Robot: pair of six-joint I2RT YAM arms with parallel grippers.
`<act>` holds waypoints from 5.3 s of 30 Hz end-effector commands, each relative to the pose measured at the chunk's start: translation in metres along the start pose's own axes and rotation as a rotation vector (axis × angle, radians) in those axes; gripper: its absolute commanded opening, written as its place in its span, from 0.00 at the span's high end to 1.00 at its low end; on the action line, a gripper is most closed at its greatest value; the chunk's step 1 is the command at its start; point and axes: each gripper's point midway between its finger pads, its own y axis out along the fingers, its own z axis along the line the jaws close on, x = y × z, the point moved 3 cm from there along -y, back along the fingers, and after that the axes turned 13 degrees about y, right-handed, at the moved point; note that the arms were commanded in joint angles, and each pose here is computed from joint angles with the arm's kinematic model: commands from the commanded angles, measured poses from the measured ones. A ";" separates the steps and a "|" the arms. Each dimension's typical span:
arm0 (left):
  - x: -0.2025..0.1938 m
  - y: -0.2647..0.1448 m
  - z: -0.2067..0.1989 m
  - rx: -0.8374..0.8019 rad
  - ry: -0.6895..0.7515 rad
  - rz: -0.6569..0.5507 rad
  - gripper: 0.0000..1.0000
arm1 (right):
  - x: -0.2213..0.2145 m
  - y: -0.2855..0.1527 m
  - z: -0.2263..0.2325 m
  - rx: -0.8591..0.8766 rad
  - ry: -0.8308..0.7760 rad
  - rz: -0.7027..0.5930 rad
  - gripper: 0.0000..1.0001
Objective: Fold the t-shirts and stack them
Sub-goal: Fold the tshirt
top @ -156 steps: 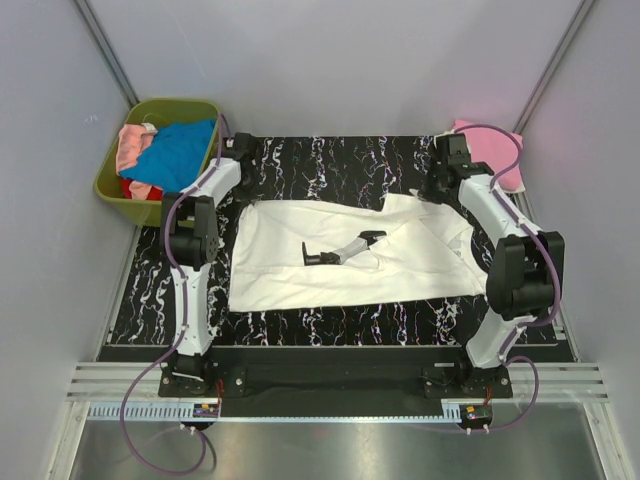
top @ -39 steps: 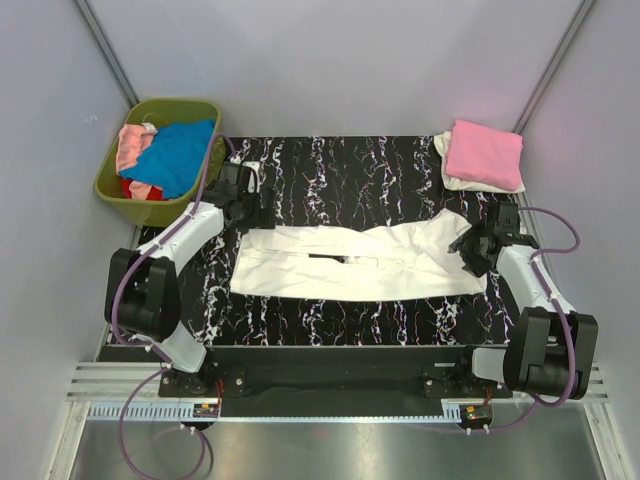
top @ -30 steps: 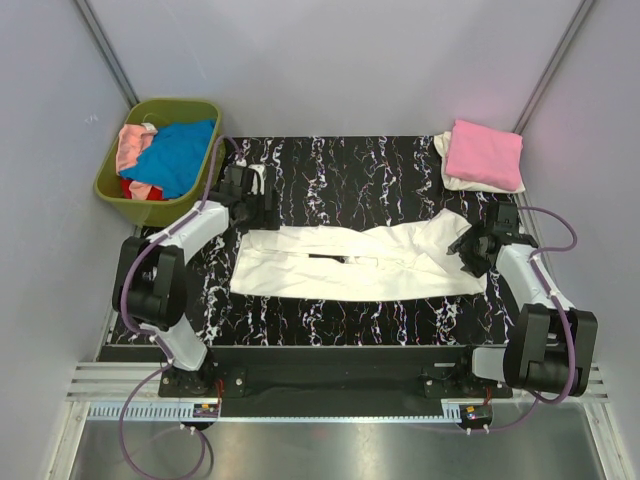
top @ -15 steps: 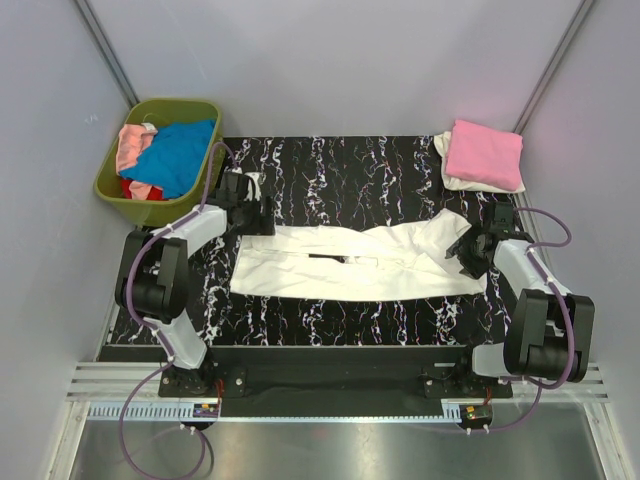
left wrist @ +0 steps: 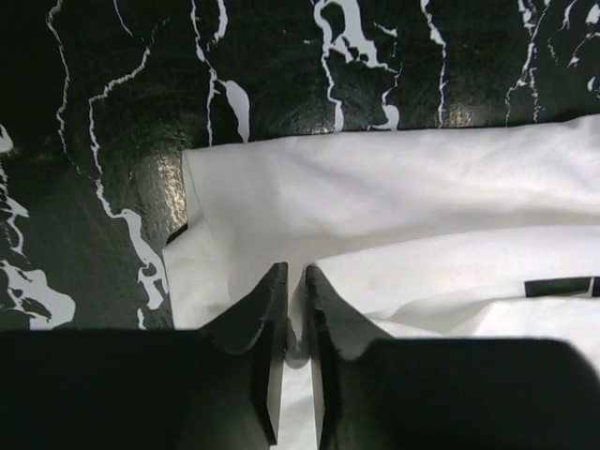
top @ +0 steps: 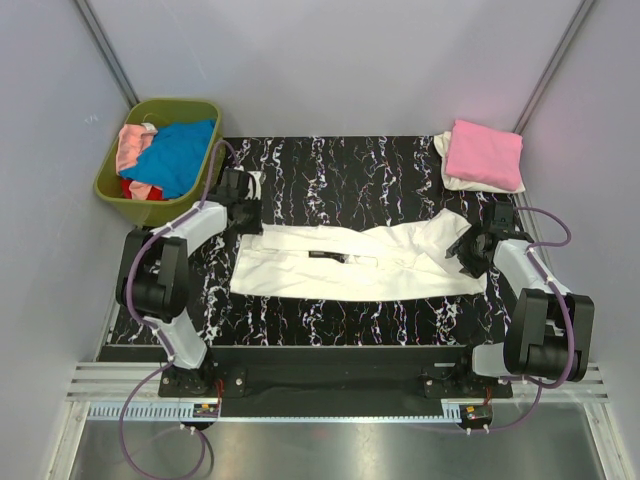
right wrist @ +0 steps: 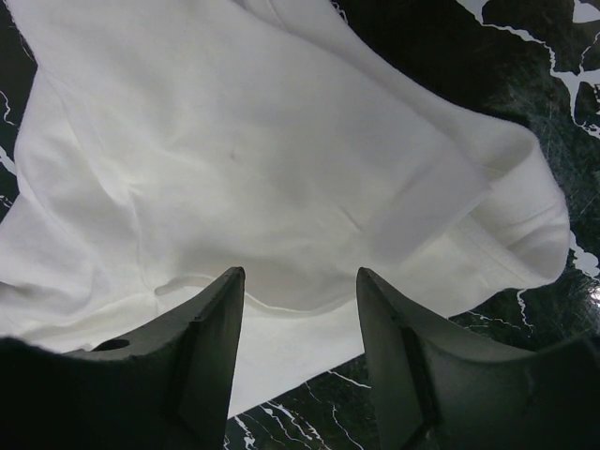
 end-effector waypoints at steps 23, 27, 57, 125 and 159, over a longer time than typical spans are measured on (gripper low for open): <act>0.039 -0.071 -0.030 -0.090 0.063 -0.141 0.01 | -0.019 -0.001 -0.002 0.058 0.058 0.044 0.44; 0.042 -0.033 -0.052 -0.101 0.080 -0.070 0.01 | -0.013 0.018 0.017 0.036 0.035 0.096 0.44; -0.094 -0.186 -0.167 -0.067 -0.138 -0.246 0.01 | -0.042 0.159 0.410 0.834 -0.162 0.330 0.23; -0.169 -0.112 -0.203 -0.007 -0.216 0.241 0.16 | -0.070 0.142 0.373 0.339 -0.623 -0.149 0.09; -0.163 -0.095 -0.194 -0.273 -0.373 0.045 0.12 | -0.181 -0.047 0.009 0.199 -0.258 0.504 0.25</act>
